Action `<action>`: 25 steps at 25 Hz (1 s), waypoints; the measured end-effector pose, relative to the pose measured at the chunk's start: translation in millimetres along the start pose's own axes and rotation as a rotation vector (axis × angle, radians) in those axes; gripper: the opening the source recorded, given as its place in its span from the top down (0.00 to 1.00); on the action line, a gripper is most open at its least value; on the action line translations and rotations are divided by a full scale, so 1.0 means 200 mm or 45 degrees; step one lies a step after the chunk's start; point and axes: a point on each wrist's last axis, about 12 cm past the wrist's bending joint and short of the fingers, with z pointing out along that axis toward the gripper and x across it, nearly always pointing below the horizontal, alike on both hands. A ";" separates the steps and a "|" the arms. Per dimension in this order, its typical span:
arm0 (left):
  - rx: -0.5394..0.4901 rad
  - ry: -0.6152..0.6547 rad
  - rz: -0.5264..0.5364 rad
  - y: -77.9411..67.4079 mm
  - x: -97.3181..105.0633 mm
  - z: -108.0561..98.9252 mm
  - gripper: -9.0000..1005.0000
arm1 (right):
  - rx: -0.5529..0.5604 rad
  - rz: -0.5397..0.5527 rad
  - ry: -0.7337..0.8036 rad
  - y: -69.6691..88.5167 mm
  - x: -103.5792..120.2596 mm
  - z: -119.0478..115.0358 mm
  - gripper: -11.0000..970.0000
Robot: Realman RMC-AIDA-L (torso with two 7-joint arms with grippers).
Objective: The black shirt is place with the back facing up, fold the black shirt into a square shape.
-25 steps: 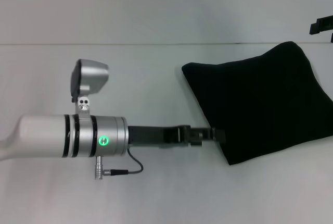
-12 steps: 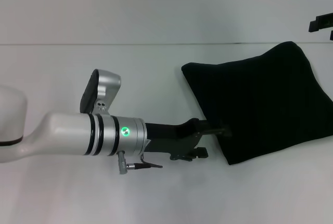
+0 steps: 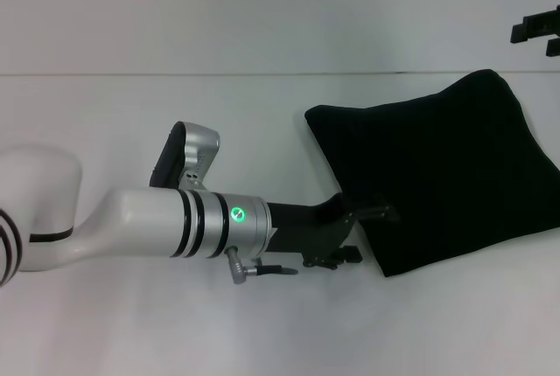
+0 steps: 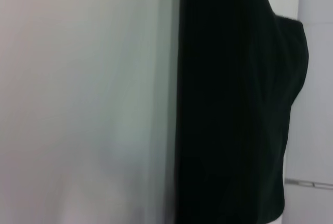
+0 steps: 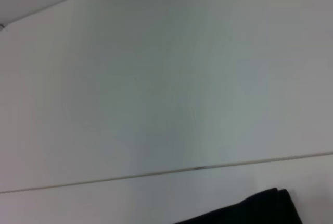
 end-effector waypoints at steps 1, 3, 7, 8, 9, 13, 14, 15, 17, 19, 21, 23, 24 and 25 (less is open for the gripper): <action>-0.004 -0.009 -0.004 0.00 0.00 0.00 0.08 | -0.004 0.000 -0.003 0.00 0.00 0.00 0.26; -0.015 -0.021 -0.008 -0.01 -0.01 0.01 0.09 | -0.010 0.002 -0.006 0.00 0.00 0.00 0.26; -0.047 -0.027 -0.006 -0.02 -0.01 0.04 0.11 | -0.012 0.001 -0.008 0.01 -0.01 0.00 0.26; -0.053 -0.024 -0.003 -0.02 -0.01 0.05 0.11 | -0.013 0.000 -0.008 0.01 -0.01 0.00 0.26; -0.057 -0.023 -0.004 -0.02 0.00 0.06 0.11 | -0.014 -0.001 -0.009 0.01 -0.01 0.00 0.26; -0.062 -0.013 -0.003 -0.03 0.00 0.07 0.13 | -0.016 -0.001 -0.011 0.01 -0.01 0.00 0.26; -0.064 -0.008 -0.002 -0.04 0.01 0.07 0.13 | -0.018 0.000 -0.012 0.02 -0.01 0.00 0.26; -0.065 -0.003 -0.002 -0.04 0.01 0.08 0.14 | -0.019 0.001 -0.013 0.02 -0.01 0.00 0.26; -0.068 0.008 0.011 -0.06 0.01 0.09 0.14 | -0.024 0.005 -0.016 0.02 -0.01 0.00 0.26; -0.068 0.023 0.036 -0.08 0.01 0.10 0.15 | -0.027 0.007 -0.018 0.02 -0.01 0.00 0.26; -0.066 0.032 0.045 -0.08 0.01 0.10 0.16 | -0.029 0.007 -0.019 0.02 -0.01 0.00 0.26; -0.067 0.036 0.047 -0.09 0.02 0.10 0.20 | -0.034 0.007 -0.023 0.02 -0.01 0.00 0.26; -0.070 0.037 0.047 -0.08 0.02 0.10 0.24 | -0.038 0.009 -0.025 0.02 -0.01 0.00 0.26; -0.072 0.037 0.045 -0.08 0.02 0.10 0.28 | -0.043 0.011 -0.027 0.02 -0.01 0.00 0.26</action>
